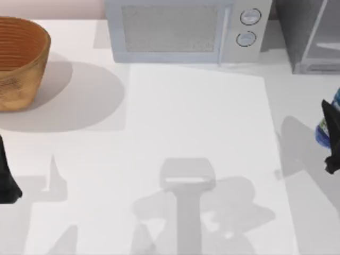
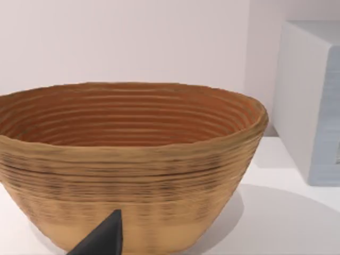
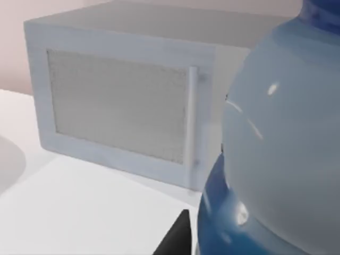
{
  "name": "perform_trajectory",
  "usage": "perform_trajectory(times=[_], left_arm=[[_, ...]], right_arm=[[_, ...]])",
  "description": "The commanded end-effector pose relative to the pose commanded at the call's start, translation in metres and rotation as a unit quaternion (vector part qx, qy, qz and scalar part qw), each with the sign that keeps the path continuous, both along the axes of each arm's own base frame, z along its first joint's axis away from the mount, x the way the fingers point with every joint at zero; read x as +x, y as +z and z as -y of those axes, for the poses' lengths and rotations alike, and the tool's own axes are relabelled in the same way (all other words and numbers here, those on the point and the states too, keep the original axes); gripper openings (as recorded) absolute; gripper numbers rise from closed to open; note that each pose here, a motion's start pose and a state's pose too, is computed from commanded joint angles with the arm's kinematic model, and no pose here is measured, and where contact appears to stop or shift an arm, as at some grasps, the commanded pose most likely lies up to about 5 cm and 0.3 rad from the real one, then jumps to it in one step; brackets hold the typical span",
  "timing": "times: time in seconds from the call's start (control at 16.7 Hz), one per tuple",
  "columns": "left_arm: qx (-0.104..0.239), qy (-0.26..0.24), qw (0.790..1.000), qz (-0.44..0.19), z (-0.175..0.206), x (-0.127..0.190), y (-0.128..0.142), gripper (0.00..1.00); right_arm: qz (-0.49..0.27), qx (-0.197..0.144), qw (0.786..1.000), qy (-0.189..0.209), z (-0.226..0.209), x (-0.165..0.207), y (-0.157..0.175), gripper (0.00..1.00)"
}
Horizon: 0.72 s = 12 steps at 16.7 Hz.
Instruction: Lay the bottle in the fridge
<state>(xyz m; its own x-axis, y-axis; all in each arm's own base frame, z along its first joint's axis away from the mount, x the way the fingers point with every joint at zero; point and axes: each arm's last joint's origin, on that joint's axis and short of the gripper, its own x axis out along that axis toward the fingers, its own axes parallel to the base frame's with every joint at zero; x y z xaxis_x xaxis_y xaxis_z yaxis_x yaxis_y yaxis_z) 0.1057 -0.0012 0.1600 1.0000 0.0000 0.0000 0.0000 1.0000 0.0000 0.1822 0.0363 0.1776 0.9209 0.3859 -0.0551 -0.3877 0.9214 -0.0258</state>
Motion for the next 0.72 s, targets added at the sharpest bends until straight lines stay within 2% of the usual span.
perform_trajectory(times=[0.42, 0.72], left_arm=[[0.000, 0.000, 1.000, 0.000, 0.000, 0.000, 0.000, 1.00], [0.000, 0.000, 1.000, 0.000, 0.000, 0.000, 0.000, 1.00]], right_arm=[[0.024, 0.011, 0.992, -0.126, 0.027, -0.055, 0.001, 0.01], [0.030, 0.017, 0.982, -0.185, 0.036, -0.074, -0.012, 0.01]])
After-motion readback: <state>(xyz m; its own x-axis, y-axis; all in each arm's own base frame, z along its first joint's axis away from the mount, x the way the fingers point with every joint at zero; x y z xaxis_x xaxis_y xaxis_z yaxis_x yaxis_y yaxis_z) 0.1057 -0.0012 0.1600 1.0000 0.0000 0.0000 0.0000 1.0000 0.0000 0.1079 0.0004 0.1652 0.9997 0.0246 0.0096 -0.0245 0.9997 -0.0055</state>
